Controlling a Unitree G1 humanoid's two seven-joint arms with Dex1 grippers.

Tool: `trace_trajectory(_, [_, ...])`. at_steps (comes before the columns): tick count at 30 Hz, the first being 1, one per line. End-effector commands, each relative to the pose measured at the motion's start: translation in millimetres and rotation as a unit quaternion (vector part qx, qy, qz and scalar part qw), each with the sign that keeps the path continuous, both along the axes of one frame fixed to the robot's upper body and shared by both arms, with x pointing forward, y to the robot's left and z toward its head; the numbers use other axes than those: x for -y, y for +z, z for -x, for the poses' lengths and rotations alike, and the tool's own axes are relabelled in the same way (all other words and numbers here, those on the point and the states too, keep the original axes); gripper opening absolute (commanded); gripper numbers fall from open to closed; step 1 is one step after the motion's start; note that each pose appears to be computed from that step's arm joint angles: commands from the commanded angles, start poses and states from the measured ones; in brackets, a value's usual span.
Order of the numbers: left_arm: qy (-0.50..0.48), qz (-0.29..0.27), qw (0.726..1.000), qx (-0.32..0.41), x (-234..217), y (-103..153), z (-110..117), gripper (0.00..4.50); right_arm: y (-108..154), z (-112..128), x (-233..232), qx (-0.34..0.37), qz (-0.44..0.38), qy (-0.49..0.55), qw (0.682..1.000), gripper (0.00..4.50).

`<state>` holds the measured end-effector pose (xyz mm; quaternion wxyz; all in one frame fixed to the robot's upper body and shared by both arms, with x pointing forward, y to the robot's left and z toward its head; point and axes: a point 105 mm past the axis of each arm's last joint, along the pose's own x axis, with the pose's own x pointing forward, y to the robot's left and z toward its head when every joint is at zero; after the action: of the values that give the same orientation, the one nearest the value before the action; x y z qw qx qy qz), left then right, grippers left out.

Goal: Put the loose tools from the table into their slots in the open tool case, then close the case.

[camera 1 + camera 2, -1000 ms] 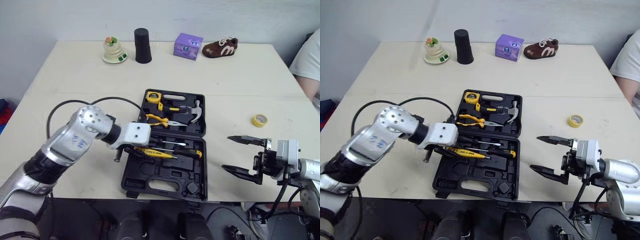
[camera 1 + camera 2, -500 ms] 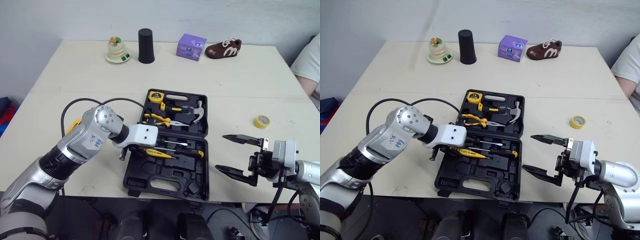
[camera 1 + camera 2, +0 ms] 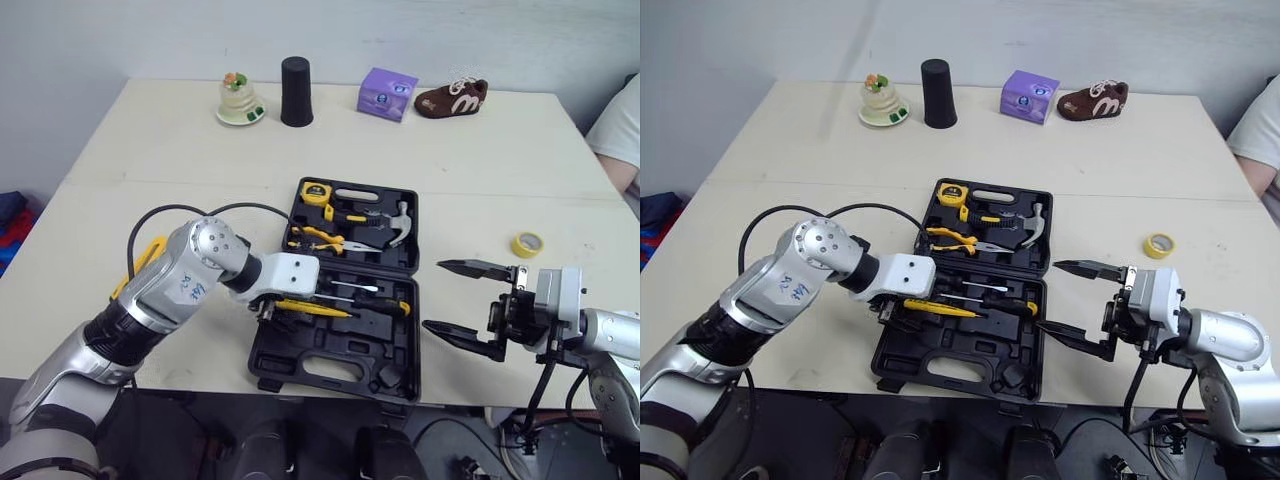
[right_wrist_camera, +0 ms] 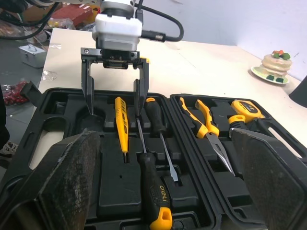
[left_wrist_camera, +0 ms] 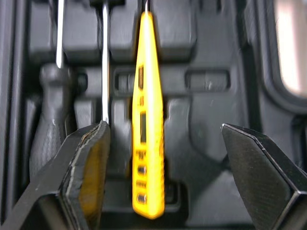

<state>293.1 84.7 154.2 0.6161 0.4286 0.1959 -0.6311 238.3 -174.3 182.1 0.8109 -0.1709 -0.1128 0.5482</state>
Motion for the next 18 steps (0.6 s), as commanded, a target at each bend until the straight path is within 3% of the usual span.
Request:
trace_trajectory(1, [-0.008, 0.056, 0.998, 0.037, -2, 30, -6, 3.60, 6, 3, -1, 0.014, -0.005, 0.002, 1.000, 4.50])
trace_trajectory(6, [-0.026, 0.157, 0.986, 0.054, -8, 41, -6, 3.60, 2, 3, 1, 0.010, -0.005, -0.003, 1.000, 4.50])
trace_trajectory(9, [0.008, 0.267, 0.963, 0.034, -17, 47, -9, 2.85, -2, 5, 5, 0.007, -0.005, -0.006, 1.000, 4.50])
trace_trajectory(15, [0.042, 0.302, 0.952, 0.021, -20, 24, -12, 0.20, -7, 3, 9, 0.005, -0.004, -0.006, 1.000, 4.50])
trace_trajectory(18, [0.061, 0.296, 0.953, 0.017, -19, 6, -13, 0.05, -8, 3, 11, 0.006, -0.003, -0.006, 1.000, 4.50])
